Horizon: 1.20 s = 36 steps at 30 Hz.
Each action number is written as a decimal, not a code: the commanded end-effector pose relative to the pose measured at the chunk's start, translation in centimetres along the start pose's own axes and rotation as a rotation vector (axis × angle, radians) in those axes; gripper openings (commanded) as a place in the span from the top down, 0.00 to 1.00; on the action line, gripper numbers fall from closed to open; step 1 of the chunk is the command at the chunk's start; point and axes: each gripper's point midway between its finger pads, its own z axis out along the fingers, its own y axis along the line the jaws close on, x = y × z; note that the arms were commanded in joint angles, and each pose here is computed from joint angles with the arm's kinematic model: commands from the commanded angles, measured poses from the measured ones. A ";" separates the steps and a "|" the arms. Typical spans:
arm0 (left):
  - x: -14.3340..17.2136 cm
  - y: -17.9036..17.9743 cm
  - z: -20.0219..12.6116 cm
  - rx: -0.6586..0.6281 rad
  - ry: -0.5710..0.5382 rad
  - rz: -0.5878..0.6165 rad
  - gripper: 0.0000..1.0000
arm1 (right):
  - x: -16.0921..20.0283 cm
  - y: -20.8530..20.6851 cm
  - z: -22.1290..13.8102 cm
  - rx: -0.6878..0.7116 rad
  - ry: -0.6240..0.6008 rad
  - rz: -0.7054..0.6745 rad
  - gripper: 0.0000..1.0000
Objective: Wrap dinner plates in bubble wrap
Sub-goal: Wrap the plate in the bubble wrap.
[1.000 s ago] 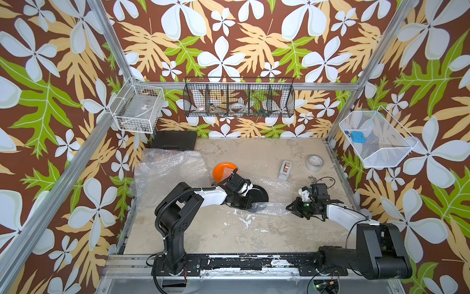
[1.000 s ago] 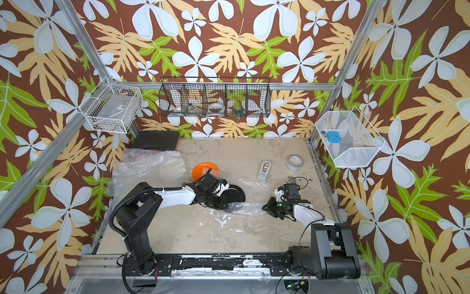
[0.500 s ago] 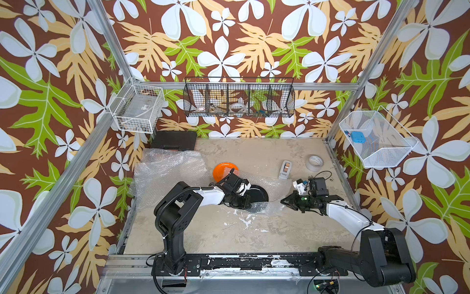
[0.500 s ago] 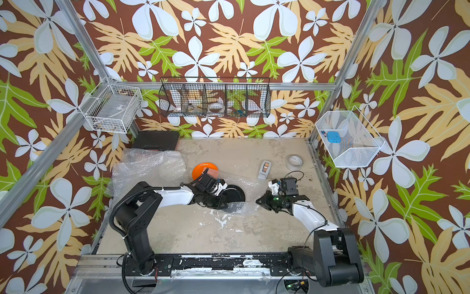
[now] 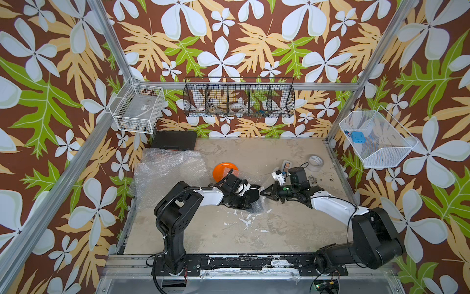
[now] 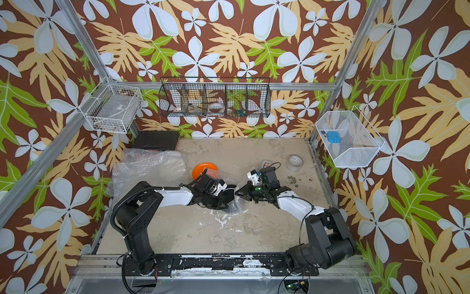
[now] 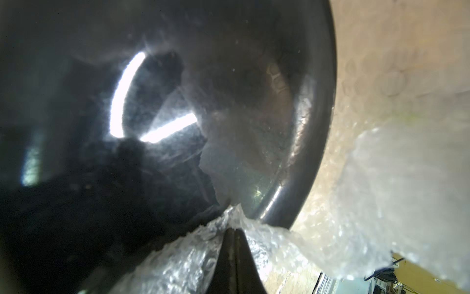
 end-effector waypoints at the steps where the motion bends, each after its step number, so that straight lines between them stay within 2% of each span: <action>1: 1.6 2.0 0.1 -0.077 0.045 -0.064 1.00 | -1.1 2.5 1.7 -0.098 -0.003 -0.029 1.00; 5: 1.5 2.0 0.0 -0.074 0.036 -0.068 1.00 | -1.2 2.5 4.2 -0.107 0.023 -0.025 1.00; 12: 0.5 1.6 -0.7 -0.051 -0.008 -0.084 1.00 | -0.4 -1.3 6.3 -0.072 0.049 0.052 1.00; 16: 0.4 1.8 -0.6 -0.047 -0.008 -0.100 1.00 | 1.0 -1.5 7.8 -0.077 0.124 0.032 1.00; 18: 0.2 1.9 -0.8 -0.050 -0.018 -0.101 1.00 | 1.5 -2.5 8.3 -0.046 0.142 0.037 1.00; 22: -1.9 1.4 -3.3 -0.048 -0.092 -0.076 1.00 | 2.1 -6.7 8.8 0.109 0.157 0.060 1.00; 25: -3.0 1.8 -4.8 -0.080 -0.096 -0.068 1.00 | 1.8 -8.2 8.8 0.148 0.145 0.076 1.00; 30: -1.3 3.6 -4.1 -0.144 -0.007 -0.080 1.00 | 1.2 -8.1 8.9 0.164 0.138 0.054 1.00; 36: -0.2 5.1 -2.6 -0.152 0.037 -0.111 1.00 | 1.0 -4.5 9.0 0.087 0.158 -0.017 1.00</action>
